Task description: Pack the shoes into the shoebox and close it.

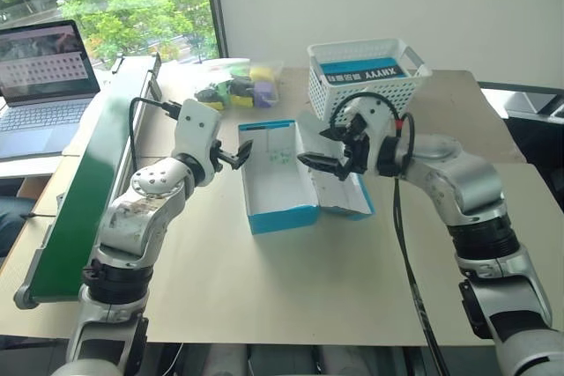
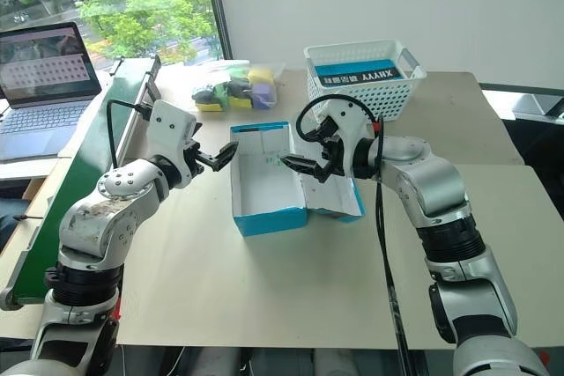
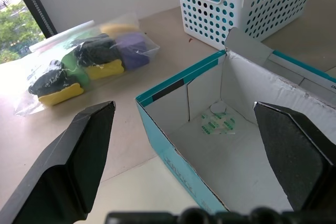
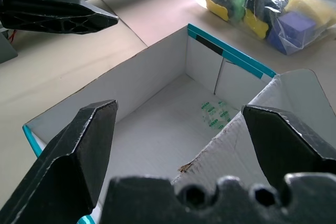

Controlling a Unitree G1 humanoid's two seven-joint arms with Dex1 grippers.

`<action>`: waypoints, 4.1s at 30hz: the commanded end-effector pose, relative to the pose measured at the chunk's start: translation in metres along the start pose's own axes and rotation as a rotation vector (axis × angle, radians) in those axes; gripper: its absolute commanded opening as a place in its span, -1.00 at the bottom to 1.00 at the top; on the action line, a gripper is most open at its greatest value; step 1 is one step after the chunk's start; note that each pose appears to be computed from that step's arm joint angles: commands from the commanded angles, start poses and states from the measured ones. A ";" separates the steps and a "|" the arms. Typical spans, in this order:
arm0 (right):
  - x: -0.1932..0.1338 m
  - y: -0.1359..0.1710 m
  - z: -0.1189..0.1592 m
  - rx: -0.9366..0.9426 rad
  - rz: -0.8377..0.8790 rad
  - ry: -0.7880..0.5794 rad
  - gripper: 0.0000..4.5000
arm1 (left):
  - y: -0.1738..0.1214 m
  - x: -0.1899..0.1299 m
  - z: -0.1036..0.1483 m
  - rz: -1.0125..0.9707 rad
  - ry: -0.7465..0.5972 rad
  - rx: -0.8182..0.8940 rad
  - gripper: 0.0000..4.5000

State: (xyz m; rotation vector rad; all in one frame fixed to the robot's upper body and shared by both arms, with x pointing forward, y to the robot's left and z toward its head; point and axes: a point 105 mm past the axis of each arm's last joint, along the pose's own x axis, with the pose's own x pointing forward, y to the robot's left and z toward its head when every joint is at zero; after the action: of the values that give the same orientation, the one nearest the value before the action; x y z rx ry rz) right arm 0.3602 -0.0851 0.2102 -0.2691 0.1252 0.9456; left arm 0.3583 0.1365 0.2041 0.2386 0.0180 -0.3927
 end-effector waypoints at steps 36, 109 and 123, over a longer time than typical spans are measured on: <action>0.046 0.053 0.009 0.075 0.334 -0.135 0.98 | 0.196 -0.186 -0.042 0.866 0.126 -0.130 1.00; 0.023 0.033 -0.010 0.101 0.141 -0.083 0.98 | 0.197 -0.145 -0.124 0.713 0.279 -0.349 1.00; 0.019 0.025 -0.009 0.087 0.107 -0.070 1.00 | 0.186 -0.116 -0.088 0.646 0.159 -0.367 0.01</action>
State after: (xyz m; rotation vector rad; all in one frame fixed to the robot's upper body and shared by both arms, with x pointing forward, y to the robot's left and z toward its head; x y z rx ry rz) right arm 0.3511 -0.0569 0.1724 -0.1319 0.1885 1.0544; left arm 0.3142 0.3825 0.1340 -0.1237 0.2750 0.3340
